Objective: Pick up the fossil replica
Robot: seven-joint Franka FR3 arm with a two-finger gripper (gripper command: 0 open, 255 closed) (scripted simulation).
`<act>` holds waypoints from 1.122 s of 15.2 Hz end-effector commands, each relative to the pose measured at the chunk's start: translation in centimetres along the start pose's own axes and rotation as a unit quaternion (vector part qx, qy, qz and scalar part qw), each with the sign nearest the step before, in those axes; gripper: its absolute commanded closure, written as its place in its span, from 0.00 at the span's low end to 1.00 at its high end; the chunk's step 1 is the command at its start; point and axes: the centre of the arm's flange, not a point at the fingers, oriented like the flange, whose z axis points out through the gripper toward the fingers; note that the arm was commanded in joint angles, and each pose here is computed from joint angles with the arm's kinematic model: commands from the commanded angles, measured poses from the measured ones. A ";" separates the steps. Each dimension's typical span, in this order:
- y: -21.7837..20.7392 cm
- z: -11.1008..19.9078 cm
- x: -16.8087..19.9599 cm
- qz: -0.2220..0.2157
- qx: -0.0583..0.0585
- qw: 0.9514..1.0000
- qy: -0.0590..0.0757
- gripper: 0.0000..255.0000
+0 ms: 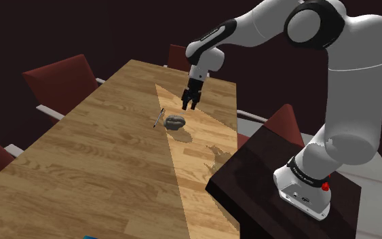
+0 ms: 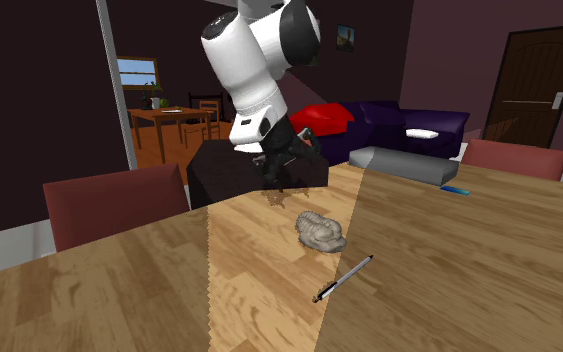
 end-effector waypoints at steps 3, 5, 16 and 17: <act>1.5 4.6 3.2 -0.001 0.026 0.999 -0.021 0.00; 1.9 5.8 3.8 -0.001 0.030 0.999 -0.024 0.00; 3.6 8.9 4.4 -0.001 0.030 0.999 -0.024 1.00; 3.6 8.9 4.4 -0.001 0.030 0.999 -0.024 1.00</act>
